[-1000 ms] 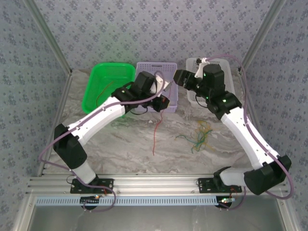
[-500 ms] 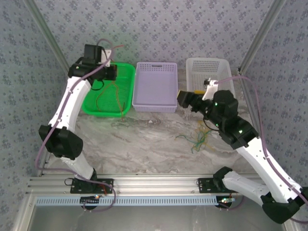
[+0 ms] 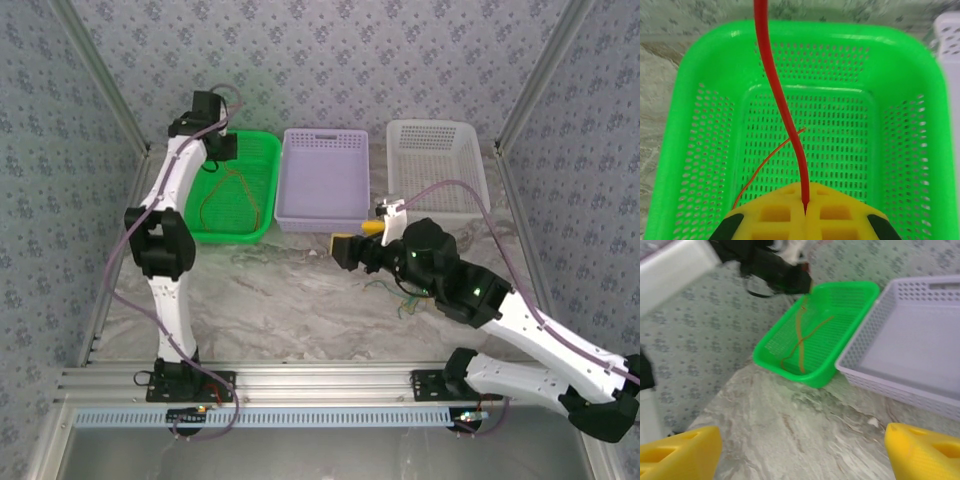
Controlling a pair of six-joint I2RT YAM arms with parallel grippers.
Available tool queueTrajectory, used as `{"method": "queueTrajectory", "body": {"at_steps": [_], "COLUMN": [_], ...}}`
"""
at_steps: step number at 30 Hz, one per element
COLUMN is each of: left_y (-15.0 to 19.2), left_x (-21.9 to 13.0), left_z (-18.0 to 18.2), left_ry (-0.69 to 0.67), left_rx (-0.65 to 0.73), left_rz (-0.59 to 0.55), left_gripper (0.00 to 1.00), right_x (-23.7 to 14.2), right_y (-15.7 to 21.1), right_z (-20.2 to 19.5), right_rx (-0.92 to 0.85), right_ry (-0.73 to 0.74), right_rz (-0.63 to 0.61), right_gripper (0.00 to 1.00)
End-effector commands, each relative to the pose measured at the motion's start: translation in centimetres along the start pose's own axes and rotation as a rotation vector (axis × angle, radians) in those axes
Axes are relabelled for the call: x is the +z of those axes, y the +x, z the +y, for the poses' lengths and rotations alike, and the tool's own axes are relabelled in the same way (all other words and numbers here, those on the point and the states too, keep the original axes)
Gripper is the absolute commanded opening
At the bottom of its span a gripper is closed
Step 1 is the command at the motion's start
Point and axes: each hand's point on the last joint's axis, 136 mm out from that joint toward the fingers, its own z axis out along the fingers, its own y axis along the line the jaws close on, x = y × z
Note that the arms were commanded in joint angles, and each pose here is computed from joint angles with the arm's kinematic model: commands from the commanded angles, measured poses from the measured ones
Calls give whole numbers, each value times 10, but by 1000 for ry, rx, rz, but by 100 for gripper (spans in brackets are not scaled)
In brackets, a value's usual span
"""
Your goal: Untangle the cables
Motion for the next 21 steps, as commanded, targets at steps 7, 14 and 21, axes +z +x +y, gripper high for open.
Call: {"method": "queueTrajectory", "body": {"at_steps": [7,14,21], "left_y": [34,41,36], "left_x": [46,57,59], "left_z": [18,30,25], "left_ry": [-92,-163,-142], "left_rx": [-11,9,1], "left_rz": [131,153,156], "left_gripper": [0,0,10], "right_x": [-6,1,1], "right_y": [-30,-23,-19], "right_z": [26,27,21], "right_rx": [-69,-67,-60], "right_ry": [-44,-41,-15], "right_rz": [-131,-106,-94], "right_gripper": [87,87,87]}}
